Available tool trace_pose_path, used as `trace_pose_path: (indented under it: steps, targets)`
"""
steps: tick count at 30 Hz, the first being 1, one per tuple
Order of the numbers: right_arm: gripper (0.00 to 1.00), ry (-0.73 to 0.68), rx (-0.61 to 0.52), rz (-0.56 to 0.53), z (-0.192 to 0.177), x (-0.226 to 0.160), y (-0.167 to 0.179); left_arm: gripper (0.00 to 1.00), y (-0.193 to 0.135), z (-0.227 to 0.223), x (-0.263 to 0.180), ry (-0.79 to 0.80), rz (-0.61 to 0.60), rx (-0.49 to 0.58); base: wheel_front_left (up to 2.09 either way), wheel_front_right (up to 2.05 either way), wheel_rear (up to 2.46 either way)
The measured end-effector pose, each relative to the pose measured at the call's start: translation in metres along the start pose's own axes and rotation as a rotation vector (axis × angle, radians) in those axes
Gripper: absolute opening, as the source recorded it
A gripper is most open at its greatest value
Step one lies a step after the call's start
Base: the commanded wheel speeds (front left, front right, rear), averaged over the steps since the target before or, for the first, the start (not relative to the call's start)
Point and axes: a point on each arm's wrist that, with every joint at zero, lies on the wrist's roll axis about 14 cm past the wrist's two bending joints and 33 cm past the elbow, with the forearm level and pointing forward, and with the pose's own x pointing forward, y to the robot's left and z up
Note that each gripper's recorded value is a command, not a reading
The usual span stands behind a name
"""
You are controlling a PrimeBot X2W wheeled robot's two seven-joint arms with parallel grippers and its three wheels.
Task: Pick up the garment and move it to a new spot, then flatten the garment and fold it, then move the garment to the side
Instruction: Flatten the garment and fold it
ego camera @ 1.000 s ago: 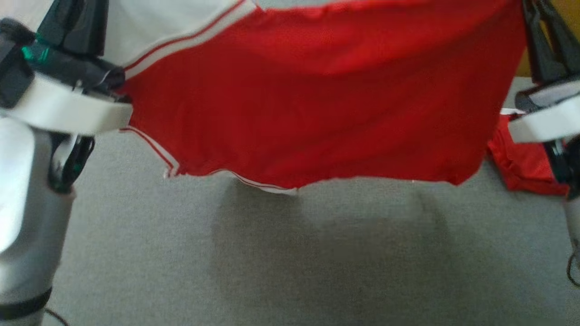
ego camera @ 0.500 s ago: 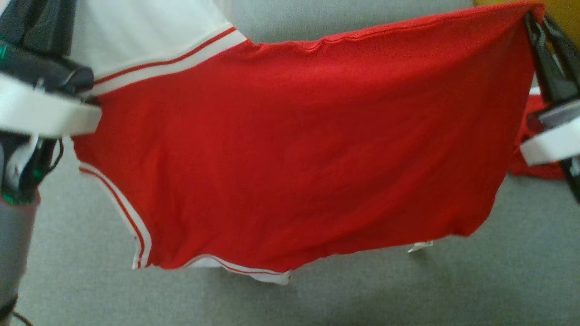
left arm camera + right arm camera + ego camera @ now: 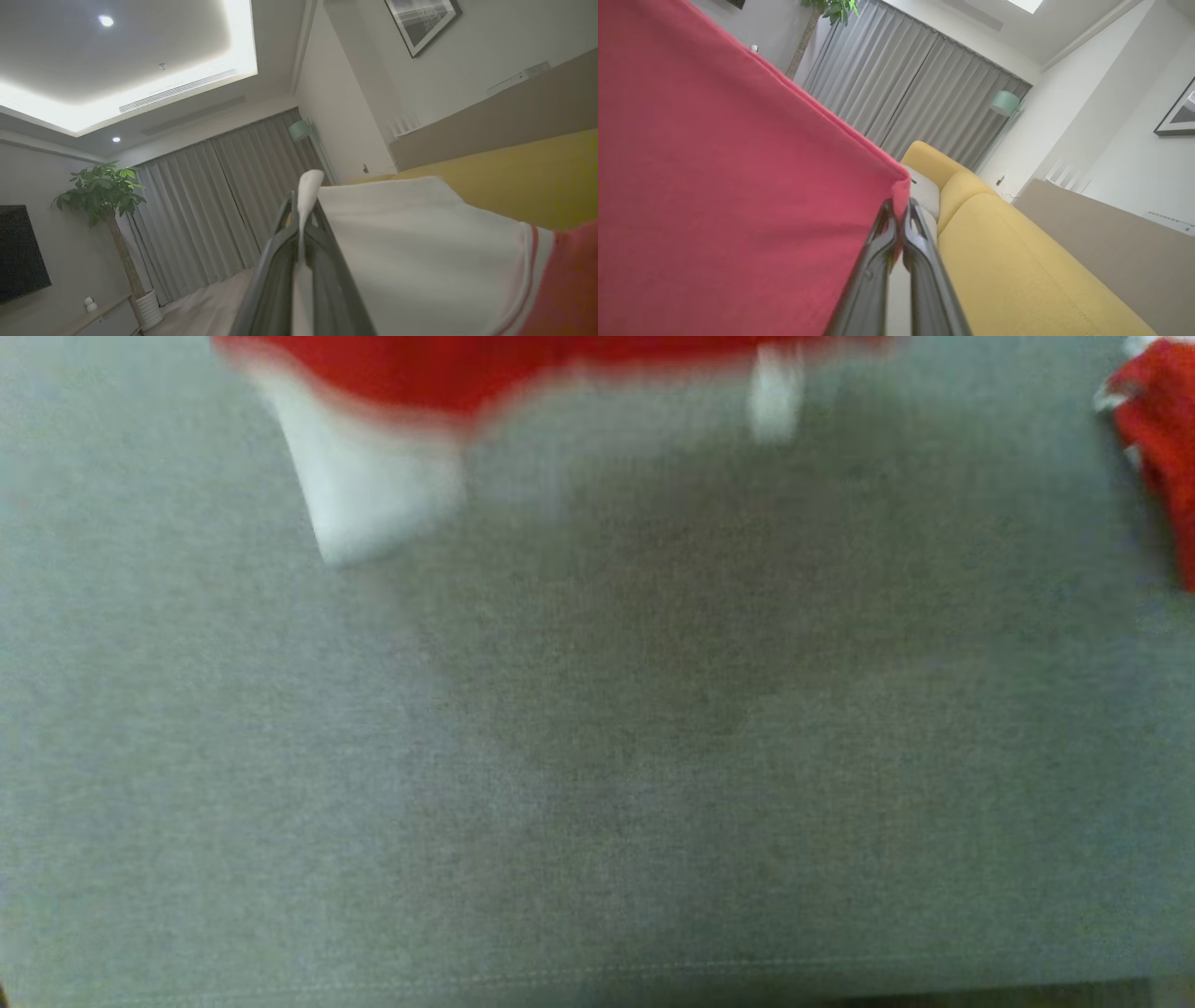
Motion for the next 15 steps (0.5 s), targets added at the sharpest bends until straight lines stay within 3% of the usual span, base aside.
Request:
trace_pose_path:
  steps: [6, 12, 15]
  targets:
    - [0.00, -0.069, -0.019, -0.071, -0.009, 0.048, -0.021, 0.00, 0.007, -0.017, 0.039, -0.050, 0.033, 0.017, 0.00, 0.00, 0.00]
    - [0.00, -0.007, 0.029, -0.026, -0.050, 0.056, 0.011, 0.00, -0.012, -0.042, 0.033, 0.005, -0.003, 0.001, 0.00, 0.00, 0.00]
    - [0.00, 0.055, 0.121, -0.021, -0.079, 0.047, 0.028, 0.00, -0.034, -0.055, 0.018, 0.024, -0.064, 0.026, 0.00, 0.00, 0.00]
